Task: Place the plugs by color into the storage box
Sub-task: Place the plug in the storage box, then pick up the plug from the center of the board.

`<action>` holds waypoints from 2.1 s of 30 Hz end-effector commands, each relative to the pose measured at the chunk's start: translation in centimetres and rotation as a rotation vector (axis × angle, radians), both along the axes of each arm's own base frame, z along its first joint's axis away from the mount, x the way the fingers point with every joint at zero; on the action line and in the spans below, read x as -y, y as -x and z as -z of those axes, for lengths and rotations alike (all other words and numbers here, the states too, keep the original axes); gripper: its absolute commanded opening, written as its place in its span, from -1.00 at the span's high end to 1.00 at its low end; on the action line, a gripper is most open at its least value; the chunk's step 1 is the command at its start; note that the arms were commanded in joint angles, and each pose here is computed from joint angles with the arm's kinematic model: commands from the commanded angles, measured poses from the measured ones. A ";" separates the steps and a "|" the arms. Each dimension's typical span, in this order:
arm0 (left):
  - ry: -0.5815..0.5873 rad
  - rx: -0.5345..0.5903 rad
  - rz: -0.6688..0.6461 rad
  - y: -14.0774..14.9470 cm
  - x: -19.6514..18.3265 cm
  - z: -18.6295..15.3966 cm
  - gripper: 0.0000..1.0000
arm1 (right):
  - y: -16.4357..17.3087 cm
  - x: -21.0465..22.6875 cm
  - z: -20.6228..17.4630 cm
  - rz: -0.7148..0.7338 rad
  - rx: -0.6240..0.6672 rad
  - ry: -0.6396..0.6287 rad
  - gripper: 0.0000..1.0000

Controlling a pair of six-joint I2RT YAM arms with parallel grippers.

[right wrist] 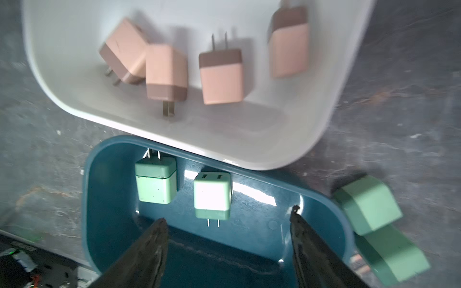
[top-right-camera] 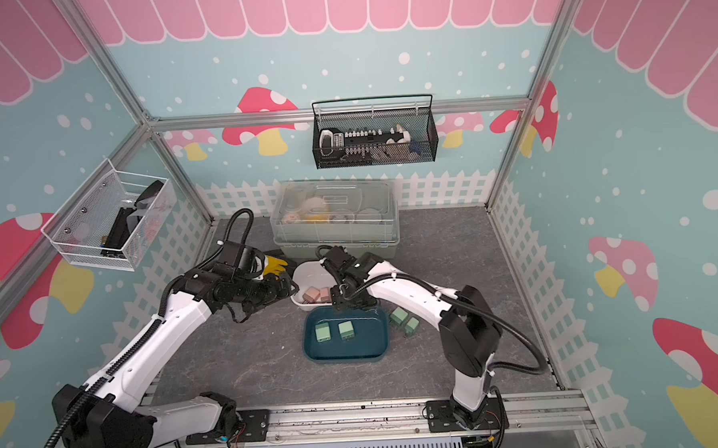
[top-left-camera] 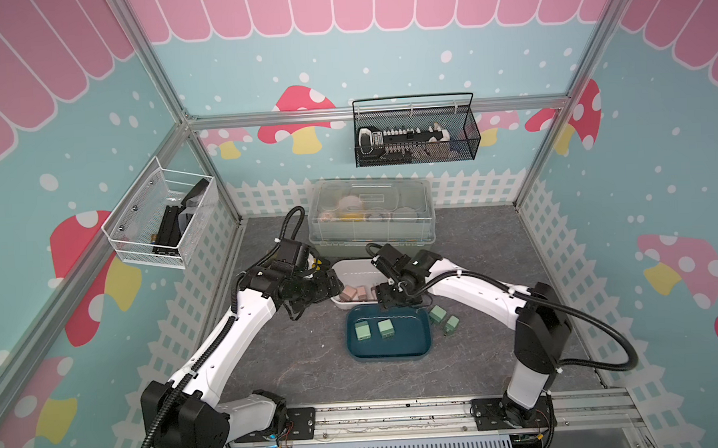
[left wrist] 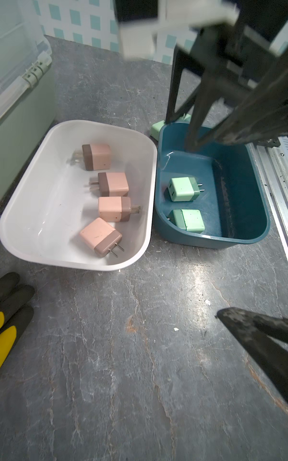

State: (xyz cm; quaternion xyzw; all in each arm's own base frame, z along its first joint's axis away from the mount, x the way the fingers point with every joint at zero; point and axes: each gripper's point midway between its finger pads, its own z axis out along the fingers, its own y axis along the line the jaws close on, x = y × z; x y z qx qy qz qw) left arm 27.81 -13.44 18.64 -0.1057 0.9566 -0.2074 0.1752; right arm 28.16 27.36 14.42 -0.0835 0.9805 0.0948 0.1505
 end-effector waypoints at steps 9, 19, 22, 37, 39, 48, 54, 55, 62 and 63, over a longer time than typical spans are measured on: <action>0.001 0.008 -0.001 -0.5 0.0 -0.7 -0.97 | 1.9 15.0 4.9 0.412 -0.160 0.010 -0.54; 0.007 -0.004 -0.008 -0.5 0.1 -0.5 -0.97 | 2.3 16.4 9.2 0.460 -0.236 0.022 -0.48; 0.006 -0.004 -0.010 -0.6 0.1 -0.5 -0.97 | 2.5 16.2 10.2 0.453 -0.263 0.030 -0.36; 0.012 -0.006 -0.026 -0.6 0.1 -0.3 -0.97 | 4.0 16.5 11.3 0.455 -0.303 0.030 0.38; 0.013 -0.006 -0.028 -0.7 0.1 -0.4 -0.97 | 4.4 16.8 11.2 0.454 -0.303 0.038 0.38; 0.029 -0.013 -0.032 -1.0 0.4 -0.1 -0.96 | 5.7 17.4 11.0 0.421 -0.310 0.060 0.19; 0.037 -0.012 -0.035 -1.3 0.6 -0.1 -0.96 | 5.8 17.1 11.3 0.416 -0.322 0.047 0.56; 0.036 -0.012 -0.036 -1.3 0.6 -0.1 -0.96 | 5.7 17.1 11.1 0.414 -0.314 0.046 0.62; 0.037 -0.010 -0.042 -1.4 0.6 -0.2 -0.97 | 4.9 16.4 7.8 0.364 -0.276 0.023 0.72; 0.037 -0.010 -0.043 -1.4 0.6 -0.2 -0.96 | 4.7 16.1 7.0 0.353 -0.264 0.015 0.72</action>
